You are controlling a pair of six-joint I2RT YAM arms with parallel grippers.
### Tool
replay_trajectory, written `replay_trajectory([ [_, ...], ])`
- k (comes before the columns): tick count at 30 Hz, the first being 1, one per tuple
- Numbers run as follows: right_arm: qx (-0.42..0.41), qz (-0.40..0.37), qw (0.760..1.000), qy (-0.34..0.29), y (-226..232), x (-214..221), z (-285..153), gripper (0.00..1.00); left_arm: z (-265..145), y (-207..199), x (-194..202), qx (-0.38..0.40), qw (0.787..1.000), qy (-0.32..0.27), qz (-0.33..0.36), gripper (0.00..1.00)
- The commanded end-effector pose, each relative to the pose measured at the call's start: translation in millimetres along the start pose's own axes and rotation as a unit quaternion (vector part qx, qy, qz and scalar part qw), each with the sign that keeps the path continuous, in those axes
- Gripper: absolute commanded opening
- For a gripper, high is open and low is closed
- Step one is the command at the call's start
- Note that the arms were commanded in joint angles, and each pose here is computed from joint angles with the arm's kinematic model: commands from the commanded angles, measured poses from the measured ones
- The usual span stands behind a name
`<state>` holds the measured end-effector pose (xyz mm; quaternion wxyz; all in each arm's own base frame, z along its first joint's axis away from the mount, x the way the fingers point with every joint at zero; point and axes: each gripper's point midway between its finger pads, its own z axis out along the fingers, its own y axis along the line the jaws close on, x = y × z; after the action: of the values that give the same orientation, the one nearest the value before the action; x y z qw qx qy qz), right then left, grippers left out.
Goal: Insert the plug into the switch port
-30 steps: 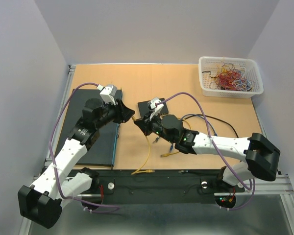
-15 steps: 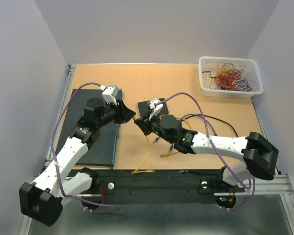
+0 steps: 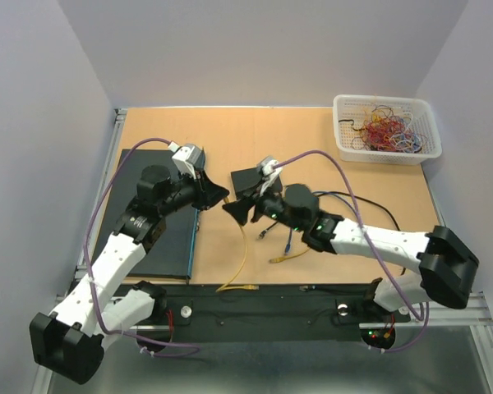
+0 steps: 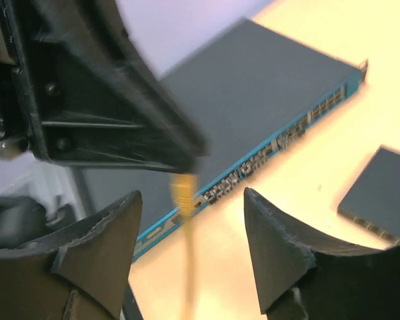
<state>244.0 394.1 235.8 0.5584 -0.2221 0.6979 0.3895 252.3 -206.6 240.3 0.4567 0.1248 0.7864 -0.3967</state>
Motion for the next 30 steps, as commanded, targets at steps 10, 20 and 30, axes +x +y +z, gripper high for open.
replay_trajectory([
  [10,-0.373,0.089,0.923,-0.018,33.8,-76.3,-94.0,0.49,-76.7,-126.8,-58.4,0.263,0.941,-0.142,0.157,0.00],
  [20,-0.486,0.101,0.866,-0.059,54.9,-83.9,-116.8,0.45,-84.8,-130.4,-53.3,0.273,0.936,-0.150,0.161,0.00],
  [30,-0.515,0.113,0.846,-0.075,61.7,-93.3,-108.1,0.39,-75.7,-119.3,-49.8,0.251,0.948,-0.141,0.136,0.00],
])
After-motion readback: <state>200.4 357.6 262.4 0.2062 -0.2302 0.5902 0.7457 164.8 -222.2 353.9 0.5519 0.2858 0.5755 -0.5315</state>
